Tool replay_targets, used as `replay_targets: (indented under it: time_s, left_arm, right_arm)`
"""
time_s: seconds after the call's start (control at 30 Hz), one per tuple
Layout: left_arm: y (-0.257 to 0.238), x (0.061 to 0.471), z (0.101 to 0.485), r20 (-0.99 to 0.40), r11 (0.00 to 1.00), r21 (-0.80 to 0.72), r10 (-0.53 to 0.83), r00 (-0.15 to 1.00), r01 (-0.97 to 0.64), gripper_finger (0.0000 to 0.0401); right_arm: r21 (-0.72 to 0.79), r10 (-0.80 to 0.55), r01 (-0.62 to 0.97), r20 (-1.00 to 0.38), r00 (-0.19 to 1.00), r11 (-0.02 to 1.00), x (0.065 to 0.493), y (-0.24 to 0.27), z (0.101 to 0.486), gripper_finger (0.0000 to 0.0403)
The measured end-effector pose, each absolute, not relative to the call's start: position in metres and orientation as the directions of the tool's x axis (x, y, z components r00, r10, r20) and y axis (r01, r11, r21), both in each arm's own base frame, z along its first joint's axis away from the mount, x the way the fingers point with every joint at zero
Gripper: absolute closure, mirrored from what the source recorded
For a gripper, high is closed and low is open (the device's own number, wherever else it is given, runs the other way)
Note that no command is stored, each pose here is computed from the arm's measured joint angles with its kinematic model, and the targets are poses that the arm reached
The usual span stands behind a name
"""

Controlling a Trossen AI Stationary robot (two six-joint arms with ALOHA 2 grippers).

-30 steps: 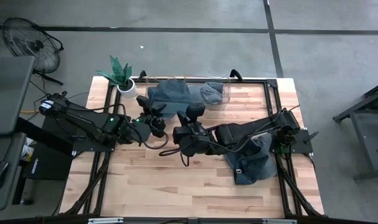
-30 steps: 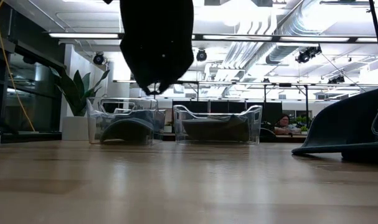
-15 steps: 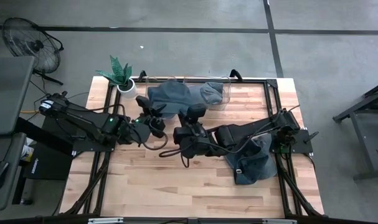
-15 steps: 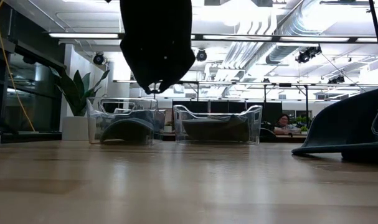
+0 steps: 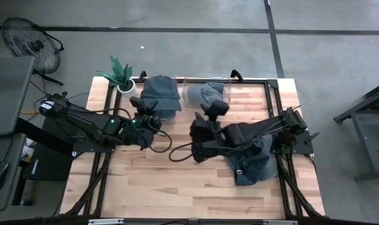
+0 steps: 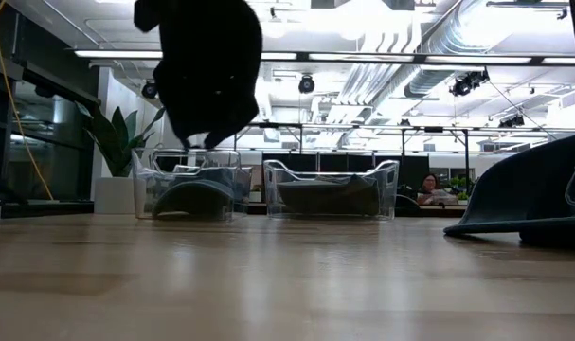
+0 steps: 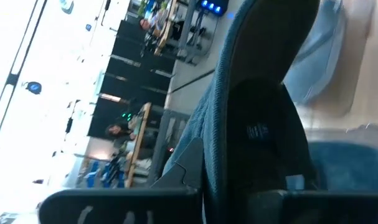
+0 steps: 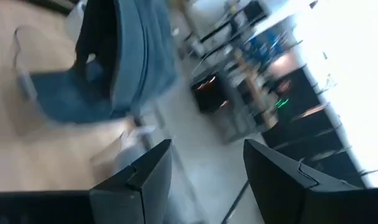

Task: Pick & Place hat
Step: Put the top blue cap into the left transparent bin

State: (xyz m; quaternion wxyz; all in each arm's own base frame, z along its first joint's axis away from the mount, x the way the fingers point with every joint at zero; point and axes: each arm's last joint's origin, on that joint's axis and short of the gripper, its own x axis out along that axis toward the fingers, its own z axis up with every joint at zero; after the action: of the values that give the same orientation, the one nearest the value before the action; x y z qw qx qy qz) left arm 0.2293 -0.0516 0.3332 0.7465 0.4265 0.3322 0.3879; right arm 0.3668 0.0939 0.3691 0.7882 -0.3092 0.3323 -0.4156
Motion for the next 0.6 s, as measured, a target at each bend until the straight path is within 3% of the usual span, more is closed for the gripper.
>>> replay_targets:
  time_s: [0.37,0.6]
  left_arm:
    - [-0.046,0.216,0.31,-0.128,0.267,0.922,0.892,0.433,-0.279,0.04]
    - [-0.045,0.206,0.318,-0.123,0.274,0.92,0.882,0.455,-0.282,0.04]
  right_arm:
    - [-0.636,-0.805,0.494,-0.478,0.352,0.594,0.34,0.095,0.355,0.021]
    - [-0.652,-0.794,0.453,-0.502,0.343,0.608,0.339,0.112,0.304,0.021]
